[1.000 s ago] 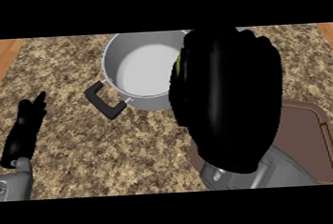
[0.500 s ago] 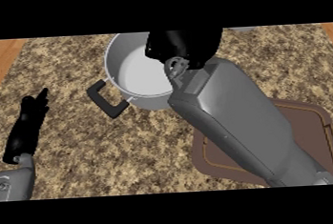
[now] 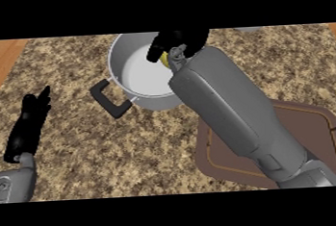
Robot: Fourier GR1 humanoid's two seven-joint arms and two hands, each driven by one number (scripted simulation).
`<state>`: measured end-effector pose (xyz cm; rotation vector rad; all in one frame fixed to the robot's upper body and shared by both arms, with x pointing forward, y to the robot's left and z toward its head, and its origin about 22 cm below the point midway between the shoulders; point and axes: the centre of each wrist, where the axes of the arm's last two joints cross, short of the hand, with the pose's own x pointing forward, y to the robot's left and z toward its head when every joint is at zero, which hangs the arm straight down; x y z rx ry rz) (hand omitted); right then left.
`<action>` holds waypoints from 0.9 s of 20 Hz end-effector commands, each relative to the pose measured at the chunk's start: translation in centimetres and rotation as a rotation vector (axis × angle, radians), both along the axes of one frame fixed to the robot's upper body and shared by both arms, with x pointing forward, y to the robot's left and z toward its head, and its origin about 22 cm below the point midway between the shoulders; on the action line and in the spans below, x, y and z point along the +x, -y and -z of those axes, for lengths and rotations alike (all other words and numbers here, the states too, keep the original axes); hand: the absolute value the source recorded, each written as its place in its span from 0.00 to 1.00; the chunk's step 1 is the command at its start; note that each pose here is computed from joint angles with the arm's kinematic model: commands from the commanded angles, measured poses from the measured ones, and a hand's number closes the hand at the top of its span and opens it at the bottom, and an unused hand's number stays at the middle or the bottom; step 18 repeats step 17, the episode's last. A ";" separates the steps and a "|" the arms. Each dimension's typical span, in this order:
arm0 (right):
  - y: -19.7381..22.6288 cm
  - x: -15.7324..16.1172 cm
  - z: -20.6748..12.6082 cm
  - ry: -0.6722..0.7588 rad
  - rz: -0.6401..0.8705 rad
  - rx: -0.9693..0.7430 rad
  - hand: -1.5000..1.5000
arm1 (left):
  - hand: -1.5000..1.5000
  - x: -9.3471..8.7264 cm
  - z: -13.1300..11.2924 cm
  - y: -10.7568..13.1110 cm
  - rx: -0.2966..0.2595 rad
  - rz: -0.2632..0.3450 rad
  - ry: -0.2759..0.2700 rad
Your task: Pick the lemon from the tray and place it in the pot
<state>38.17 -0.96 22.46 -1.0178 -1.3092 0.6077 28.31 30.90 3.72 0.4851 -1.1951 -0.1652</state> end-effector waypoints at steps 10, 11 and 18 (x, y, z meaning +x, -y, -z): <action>0.6 1.3 2.4 0.334 0.152 0.516 0.00 | 0.50 -0.8 1.9 -0.4 -0.013 -0.014 -0.012; 1.4 1.7 3.3 0.370 0.163 0.525 0.00 | 0.50 0.0 0.4 -1.2 0.004 -0.033 -0.001; 2.9 1.0 4.8 0.504 0.241 0.600 0.00 | 0.50 -2.3 2.0 -1.9 0.008 -0.073 -0.018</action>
